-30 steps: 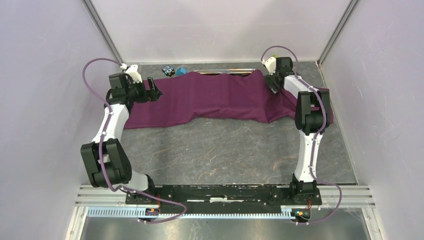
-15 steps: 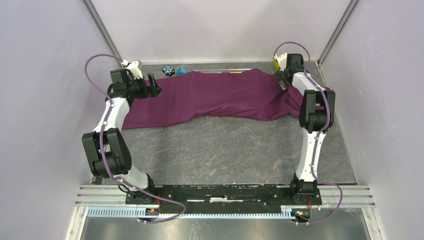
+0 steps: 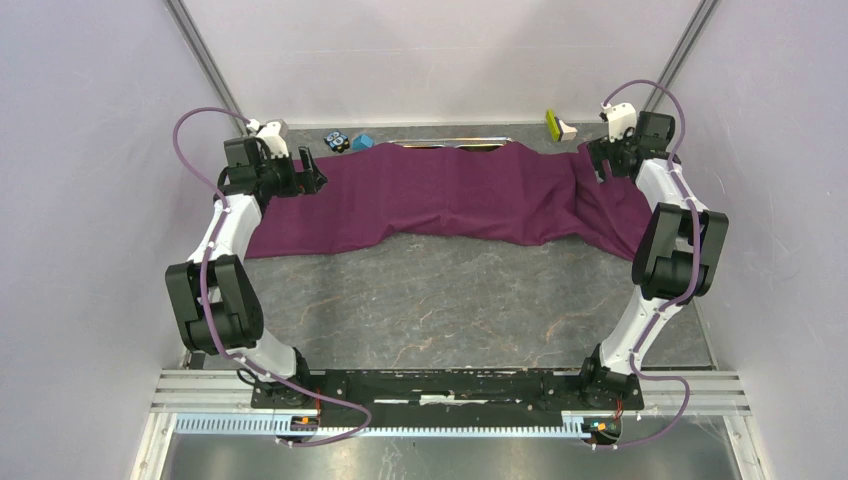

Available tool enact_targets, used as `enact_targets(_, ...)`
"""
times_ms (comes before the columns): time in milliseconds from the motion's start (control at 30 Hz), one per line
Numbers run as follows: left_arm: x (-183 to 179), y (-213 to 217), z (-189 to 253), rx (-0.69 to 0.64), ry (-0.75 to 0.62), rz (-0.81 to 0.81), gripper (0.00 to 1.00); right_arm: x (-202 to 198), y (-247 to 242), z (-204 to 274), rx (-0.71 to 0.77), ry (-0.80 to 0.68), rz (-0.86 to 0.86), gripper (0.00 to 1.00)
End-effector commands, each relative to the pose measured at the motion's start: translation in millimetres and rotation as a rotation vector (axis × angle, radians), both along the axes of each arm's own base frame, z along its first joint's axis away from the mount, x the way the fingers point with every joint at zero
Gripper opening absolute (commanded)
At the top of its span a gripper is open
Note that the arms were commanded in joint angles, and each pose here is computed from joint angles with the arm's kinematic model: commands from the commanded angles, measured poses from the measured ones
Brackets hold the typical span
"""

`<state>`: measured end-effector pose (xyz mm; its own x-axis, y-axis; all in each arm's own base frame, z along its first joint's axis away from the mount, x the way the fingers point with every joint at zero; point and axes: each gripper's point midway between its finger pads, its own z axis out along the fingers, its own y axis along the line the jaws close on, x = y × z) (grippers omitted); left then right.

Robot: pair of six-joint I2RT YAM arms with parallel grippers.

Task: Open and lay out the surgical kit
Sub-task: Open the surgical kit at the center of the board.

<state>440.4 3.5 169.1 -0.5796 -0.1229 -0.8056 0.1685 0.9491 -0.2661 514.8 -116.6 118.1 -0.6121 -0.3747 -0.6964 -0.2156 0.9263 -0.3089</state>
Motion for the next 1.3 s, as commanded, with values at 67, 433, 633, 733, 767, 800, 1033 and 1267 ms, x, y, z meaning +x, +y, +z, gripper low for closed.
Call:
enact_targets(67, 15, -3, 18, 0.006, -0.058, 0.012, 1.0, -2, -25, 22, -0.11, -0.05, -0.112, 0.98)
enact_targets(433, 23, -6, 19, 0.01, -0.059, 0.012, 1.0, -9, -52, -24, -0.163, 0.06, -0.179, 0.98)
enact_targets(633, 26, -9, 14, 0.009, -0.049, 0.008, 1.0, -11, -39, -66, -0.09, 0.153, -0.153, 0.97)
enact_targets(733, 27, -10, 11, 0.009, -0.041, 0.008, 1.0, -9, -51, -77, -0.123, 0.192, -0.199, 0.95)
enact_targets(767, 26, -9, 10, 0.011, -0.038, 0.008, 1.0, -8, -56, -79, -0.142, 0.204, -0.214, 0.95)
enact_targets(800, 27, -9, 11, 0.016, -0.036, 0.008, 1.0, -6, -62, -77, -0.17, 0.205, -0.23, 0.95)
enact_targets(1033, 27, -7, 19, 0.047, -0.04, 0.018, 1.0, 14, -97, -61, -0.339, 0.201, -0.291, 0.95)
enact_targets(1267, 27, -8, 19, 0.065, -0.039, 0.032, 1.0, 40, -119, -41, -0.45, 0.148, -0.326, 0.96)
